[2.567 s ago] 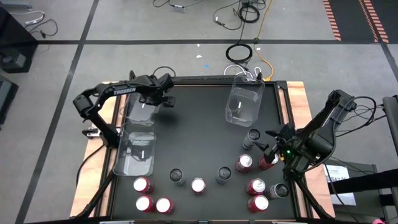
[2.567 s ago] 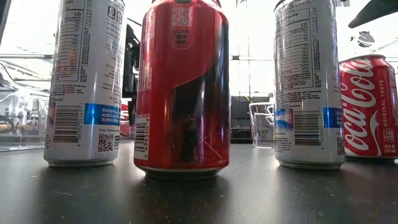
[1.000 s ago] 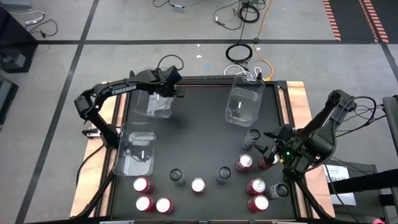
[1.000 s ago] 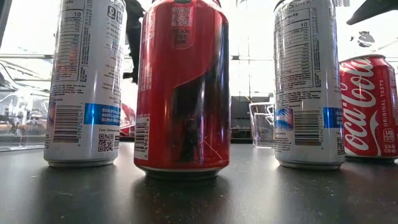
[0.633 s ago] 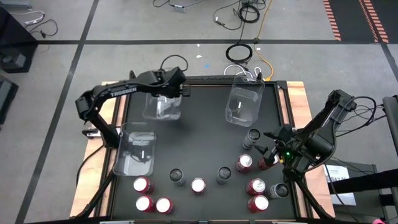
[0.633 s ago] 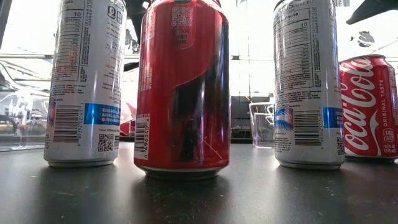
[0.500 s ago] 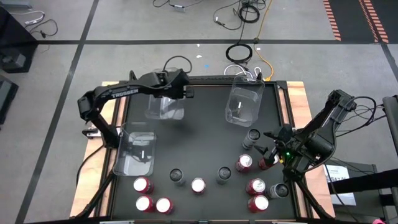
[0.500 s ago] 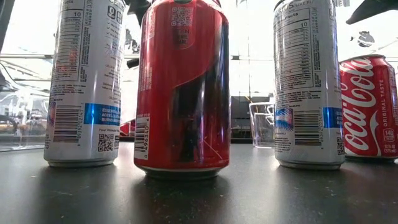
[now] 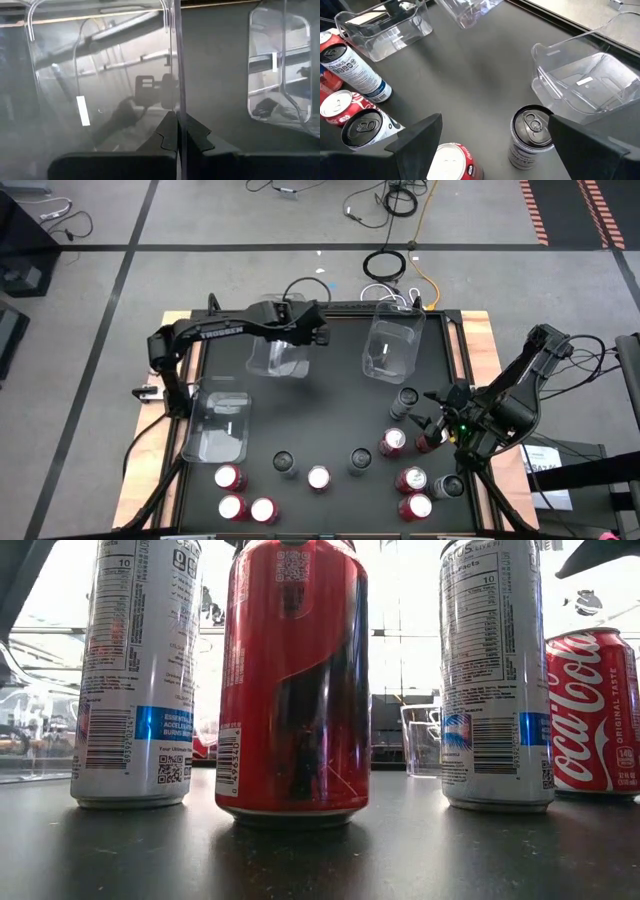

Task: Sort soda cans
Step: Move the top left transparent bin to the center of the table

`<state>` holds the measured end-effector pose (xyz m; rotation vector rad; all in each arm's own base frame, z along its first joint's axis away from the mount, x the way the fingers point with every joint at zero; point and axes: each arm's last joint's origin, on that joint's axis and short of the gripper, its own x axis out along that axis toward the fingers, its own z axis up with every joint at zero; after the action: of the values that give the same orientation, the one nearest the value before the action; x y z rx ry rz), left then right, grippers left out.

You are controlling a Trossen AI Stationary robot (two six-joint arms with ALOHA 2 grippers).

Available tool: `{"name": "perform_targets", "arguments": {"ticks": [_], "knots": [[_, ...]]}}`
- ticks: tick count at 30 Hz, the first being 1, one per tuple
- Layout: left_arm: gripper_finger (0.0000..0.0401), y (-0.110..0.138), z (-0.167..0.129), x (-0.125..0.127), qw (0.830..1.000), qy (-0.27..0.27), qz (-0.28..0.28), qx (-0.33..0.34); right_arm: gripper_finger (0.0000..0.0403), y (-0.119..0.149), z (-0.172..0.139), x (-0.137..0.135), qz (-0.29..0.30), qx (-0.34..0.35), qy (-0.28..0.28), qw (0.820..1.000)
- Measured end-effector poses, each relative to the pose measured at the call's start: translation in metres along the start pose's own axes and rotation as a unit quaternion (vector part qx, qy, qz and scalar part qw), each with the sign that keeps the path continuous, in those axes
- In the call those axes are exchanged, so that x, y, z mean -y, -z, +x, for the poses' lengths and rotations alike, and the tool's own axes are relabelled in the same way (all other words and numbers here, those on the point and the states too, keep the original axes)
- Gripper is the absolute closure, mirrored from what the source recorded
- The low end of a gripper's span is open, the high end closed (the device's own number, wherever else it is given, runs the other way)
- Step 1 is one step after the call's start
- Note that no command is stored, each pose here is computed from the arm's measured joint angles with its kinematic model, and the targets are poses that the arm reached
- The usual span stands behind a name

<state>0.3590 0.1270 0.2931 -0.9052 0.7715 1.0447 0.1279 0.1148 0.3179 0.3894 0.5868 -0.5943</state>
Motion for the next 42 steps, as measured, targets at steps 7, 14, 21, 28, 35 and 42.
{"name": "perform_targets", "arguments": {"ticks": [7,14,21,28,35,42], "knots": [[0.0395,0.012,0.000,0.024,0.999,0.007,-0.042,-0.009,0.0046,0.000,0.000,0.000,-0.052,0.000,0.001,0.999],[0.0395,0.042,0.001,0.061,0.993,-0.003,-0.116,-0.019,0.0046,-0.004,-0.004,0.011,-0.124,-0.004,0.006,0.992],[0.0395,0.085,0.020,0.096,0.988,-0.029,-0.141,-0.051,0.0046,-0.005,-0.005,0.012,-0.164,-0.008,0.002,0.986],[0.0395,0.120,0.040,0.112,0.983,-0.060,-0.142,-0.099,0.0046,-0.002,-0.005,0.012,-0.179,-0.056,-0.008,0.982],[0.0396,0.125,0.046,0.112,0.984,-0.067,-0.134,-0.100,0.0046,-0.001,-0.005,0.012,-0.189,-0.068,-0.012,0.979],[0.0383,0.116,0.049,0.112,0.989,-0.058,-0.097,-0.094,0.0046,-0.001,-0.005,0.012,-0.201,-0.068,-0.012,0.977]]}}
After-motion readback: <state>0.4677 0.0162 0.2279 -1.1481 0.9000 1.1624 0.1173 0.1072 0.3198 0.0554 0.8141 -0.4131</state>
